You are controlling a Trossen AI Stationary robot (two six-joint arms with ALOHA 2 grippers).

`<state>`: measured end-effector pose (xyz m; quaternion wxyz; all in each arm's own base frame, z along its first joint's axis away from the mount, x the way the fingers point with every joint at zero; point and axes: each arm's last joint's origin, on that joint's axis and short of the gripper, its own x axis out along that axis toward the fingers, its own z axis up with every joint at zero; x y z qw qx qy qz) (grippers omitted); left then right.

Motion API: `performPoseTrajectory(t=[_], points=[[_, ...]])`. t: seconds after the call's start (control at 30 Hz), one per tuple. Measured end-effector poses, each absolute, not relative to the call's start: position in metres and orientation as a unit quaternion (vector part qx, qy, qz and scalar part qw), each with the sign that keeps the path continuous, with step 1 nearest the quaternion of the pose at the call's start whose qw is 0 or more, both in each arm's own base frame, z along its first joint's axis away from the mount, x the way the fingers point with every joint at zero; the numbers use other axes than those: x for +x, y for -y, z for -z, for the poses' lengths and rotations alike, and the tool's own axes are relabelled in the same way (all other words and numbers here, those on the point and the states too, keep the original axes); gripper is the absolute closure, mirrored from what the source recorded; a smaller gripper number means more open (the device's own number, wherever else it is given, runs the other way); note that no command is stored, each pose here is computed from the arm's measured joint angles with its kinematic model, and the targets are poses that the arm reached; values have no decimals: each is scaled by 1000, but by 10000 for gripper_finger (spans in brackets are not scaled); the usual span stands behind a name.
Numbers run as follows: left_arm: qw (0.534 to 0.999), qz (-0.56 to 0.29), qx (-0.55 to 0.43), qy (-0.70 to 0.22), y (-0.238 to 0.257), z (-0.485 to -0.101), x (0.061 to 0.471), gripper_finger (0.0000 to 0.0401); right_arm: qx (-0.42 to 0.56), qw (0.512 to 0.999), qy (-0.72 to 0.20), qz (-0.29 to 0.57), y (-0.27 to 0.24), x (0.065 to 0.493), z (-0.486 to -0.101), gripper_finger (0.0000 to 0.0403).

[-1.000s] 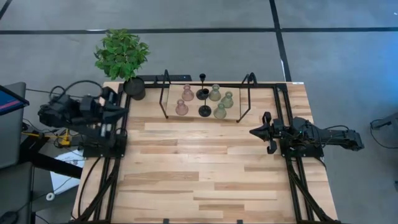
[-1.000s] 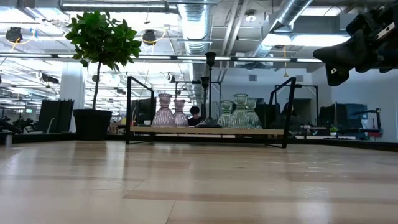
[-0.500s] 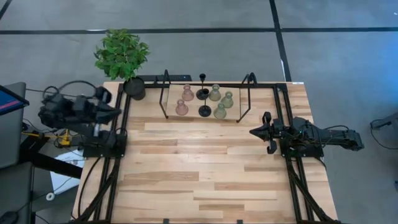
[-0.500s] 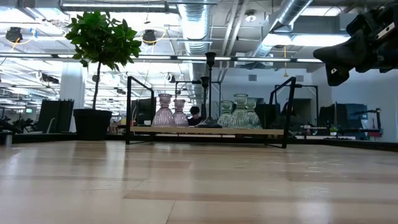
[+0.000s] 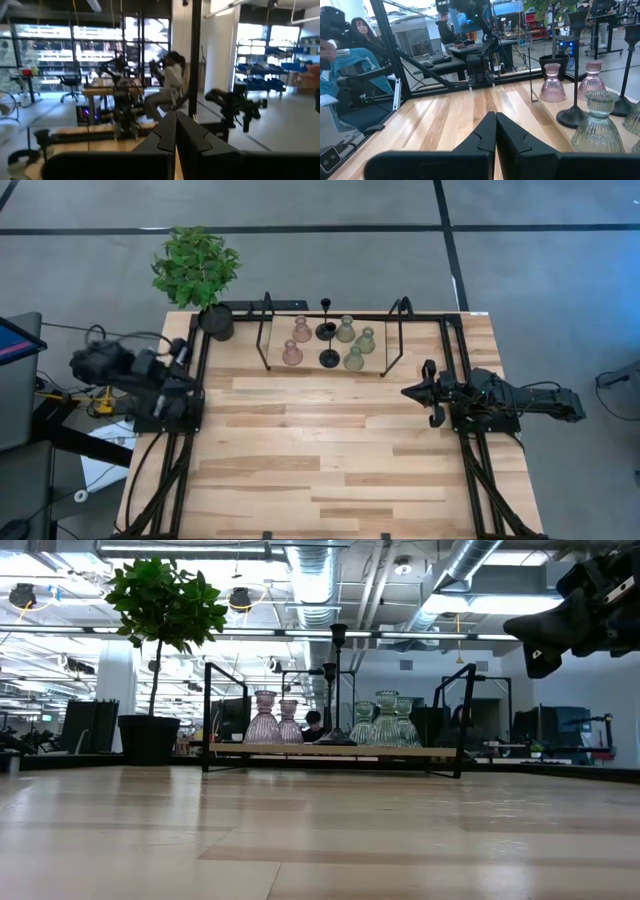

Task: Pick & Place candle stick holders
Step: Return to Home Position

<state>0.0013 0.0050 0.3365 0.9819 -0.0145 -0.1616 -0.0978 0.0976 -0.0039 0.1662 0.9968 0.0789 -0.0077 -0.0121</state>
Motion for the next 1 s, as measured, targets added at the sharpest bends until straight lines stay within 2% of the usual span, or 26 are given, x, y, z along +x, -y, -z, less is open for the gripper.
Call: performPoseTrajectory(t=[0.17, 0.43, 0.6, 0.77, 1.0], points=[[985, 107, -16, 135, 7, -305, 30, 395, 79, 997, 7, 12, 4, 98, -166, 403], [969, 162, -29, 182, 27, -247, 69, 395, 79, 997, 7, 12, 4, 98, -166, 403], [969, 161, -59, 178, 30, -214, 82, 395, 79, 997, 7, 12, 4, 98, -166, 403], [971, 174, -62, 150, 32, -195, 87, 395, 79, 997, 7, 12, 4, 98, -166, 403], [970, 205, -51, 117, 35, -189, 88, 395, 79, 997, 7, 12, 4, 98, -166, 403]])
